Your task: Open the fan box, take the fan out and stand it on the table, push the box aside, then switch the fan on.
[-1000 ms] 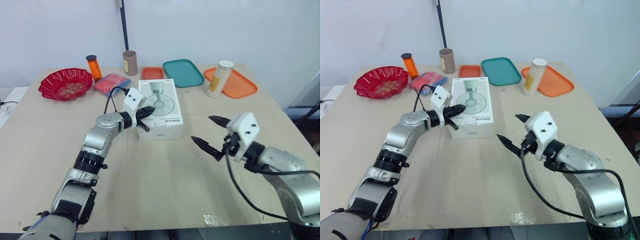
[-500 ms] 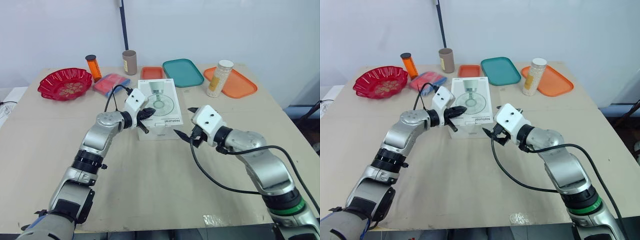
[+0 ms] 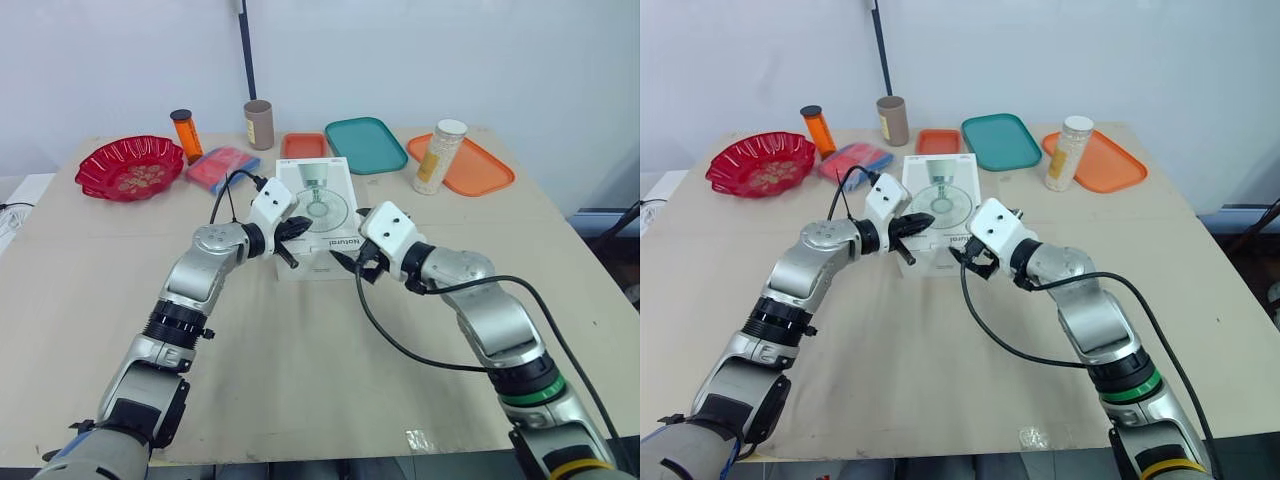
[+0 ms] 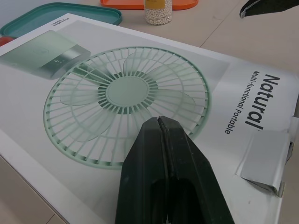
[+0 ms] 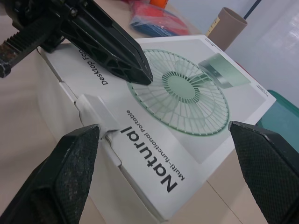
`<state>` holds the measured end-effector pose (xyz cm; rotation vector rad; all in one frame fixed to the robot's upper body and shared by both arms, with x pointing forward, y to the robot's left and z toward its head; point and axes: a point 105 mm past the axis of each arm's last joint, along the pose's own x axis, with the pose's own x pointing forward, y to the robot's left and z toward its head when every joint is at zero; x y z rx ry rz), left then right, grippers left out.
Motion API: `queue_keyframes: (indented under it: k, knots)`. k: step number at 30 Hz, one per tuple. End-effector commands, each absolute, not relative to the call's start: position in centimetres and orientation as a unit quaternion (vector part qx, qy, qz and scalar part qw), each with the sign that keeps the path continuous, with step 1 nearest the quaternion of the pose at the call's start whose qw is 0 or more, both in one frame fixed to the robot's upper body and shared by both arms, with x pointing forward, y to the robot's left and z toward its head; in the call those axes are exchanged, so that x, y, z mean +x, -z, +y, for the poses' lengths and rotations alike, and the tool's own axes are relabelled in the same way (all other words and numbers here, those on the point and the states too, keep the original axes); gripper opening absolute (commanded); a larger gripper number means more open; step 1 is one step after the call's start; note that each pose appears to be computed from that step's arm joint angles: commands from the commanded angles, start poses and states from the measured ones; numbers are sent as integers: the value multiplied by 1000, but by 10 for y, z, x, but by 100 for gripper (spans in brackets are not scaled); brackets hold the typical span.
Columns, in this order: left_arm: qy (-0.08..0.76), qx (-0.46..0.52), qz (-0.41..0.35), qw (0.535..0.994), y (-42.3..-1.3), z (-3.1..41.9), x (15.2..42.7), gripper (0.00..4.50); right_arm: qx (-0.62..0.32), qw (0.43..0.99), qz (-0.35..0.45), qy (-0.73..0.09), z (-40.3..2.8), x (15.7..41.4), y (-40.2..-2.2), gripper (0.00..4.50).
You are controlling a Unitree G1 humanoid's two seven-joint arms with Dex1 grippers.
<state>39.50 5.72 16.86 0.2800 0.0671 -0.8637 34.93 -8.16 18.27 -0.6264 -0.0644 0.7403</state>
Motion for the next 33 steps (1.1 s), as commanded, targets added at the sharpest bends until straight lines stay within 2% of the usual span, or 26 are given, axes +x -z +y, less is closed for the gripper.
queue_keyframes:
  k: [1,33]
  knots:
    - [418,140,48,897,-159,58,393,5,-310,878,-58,-360,-75,348,-194,450]
    - [457,155,33,875,-156,48,380,5,-301,882,-68,-355,-69,359,-203,450]
